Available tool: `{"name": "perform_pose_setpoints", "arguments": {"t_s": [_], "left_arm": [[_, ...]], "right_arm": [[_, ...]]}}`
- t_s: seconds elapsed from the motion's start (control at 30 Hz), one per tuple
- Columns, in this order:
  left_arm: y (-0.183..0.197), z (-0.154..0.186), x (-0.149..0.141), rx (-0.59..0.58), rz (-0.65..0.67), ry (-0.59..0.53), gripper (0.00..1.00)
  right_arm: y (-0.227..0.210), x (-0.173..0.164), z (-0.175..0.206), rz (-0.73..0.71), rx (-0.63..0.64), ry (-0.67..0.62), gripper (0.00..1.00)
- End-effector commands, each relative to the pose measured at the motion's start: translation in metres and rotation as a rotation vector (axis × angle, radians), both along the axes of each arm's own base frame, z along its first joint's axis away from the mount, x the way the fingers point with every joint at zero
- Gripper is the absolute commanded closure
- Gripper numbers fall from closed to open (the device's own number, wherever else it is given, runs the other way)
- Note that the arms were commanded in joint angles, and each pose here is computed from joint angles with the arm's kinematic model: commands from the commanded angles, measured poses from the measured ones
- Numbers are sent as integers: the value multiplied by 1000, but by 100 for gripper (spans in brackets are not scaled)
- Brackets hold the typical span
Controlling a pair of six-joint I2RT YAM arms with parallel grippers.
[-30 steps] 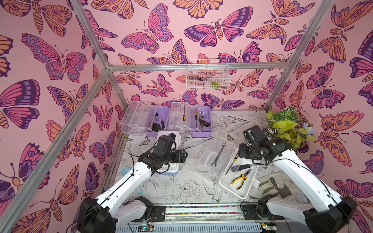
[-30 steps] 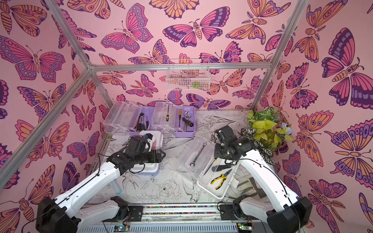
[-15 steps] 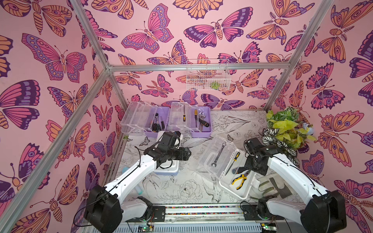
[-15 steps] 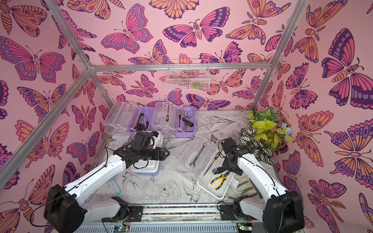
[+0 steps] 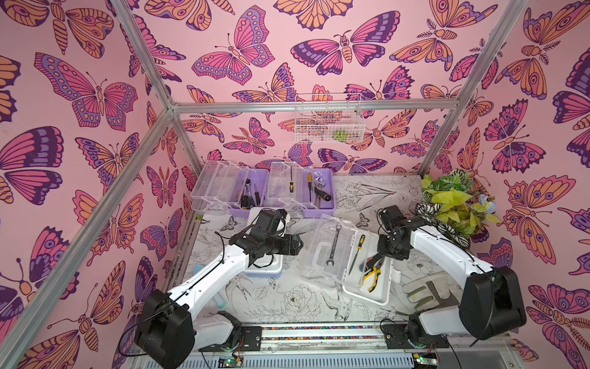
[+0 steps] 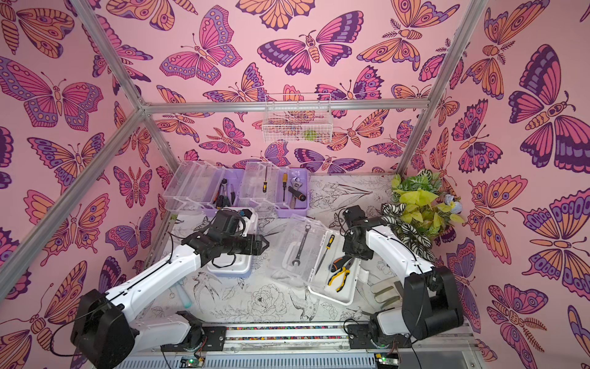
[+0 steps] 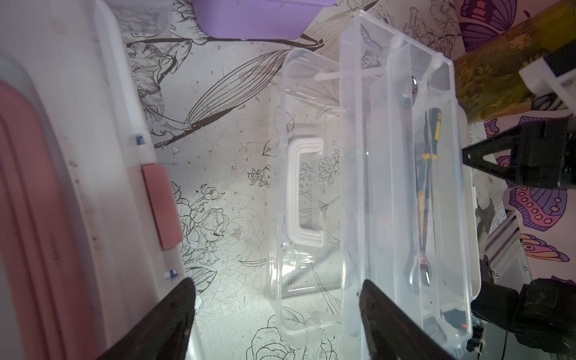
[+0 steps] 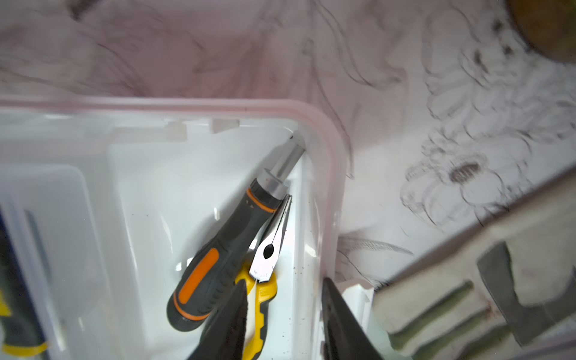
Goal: Close toolboxes
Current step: Move the toolbox to the center of the board.
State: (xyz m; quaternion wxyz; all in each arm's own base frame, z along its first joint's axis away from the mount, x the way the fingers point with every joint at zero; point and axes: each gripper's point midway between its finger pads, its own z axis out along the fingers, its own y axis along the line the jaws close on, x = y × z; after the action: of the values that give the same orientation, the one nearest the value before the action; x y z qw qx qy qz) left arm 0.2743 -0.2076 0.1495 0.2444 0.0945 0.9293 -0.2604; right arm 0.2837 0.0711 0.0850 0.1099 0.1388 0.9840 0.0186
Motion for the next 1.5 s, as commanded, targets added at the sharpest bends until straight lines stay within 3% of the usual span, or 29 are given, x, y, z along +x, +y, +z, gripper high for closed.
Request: {"name": "perform_pose_setpoints", "arguments": {"t_s": [0.0,0.17,0.37,0.5,0.7,0.87,1.07,1.13,1.23,1.3,1.37,1.47], "left_arm": [[5,-6,-4,-1,21,18,18],[7,-12,-3,8,45,37,22],[4,-13,-3,16,56,43,38],[-1,-33,-6,58,56,93,45],[-27,-34,-8,67,8,98,52],[-57,-28,-9,3,-33,96,57],[-89,-26,-13,-13,-71,78,59],[-87,-22,-10,-4,-58,55,54],[-64,-19,-7,69,-9,17,27],[-45,-20,-9,123,17,17,16],[-28,-24,-13,152,39,30,11],[-7,-27,-19,146,83,46,14]], "right_arm": [[51,31,4,190,196,-67,60],[36,46,22,125,183,-84,60],[30,39,23,110,172,-68,59],[27,34,24,99,185,-55,60],[24,28,15,91,208,-38,60],[13,26,14,49,236,-32,61],[5,26,13,31,259,-11,61],[5,26,12,34,259,-8,60],[3,24,13,39,244,-10,58],[0,23,15,40,228,-12,56],[0,23,17,39,233,-14,56],[2,24,21,38,257,-19,56]]}}
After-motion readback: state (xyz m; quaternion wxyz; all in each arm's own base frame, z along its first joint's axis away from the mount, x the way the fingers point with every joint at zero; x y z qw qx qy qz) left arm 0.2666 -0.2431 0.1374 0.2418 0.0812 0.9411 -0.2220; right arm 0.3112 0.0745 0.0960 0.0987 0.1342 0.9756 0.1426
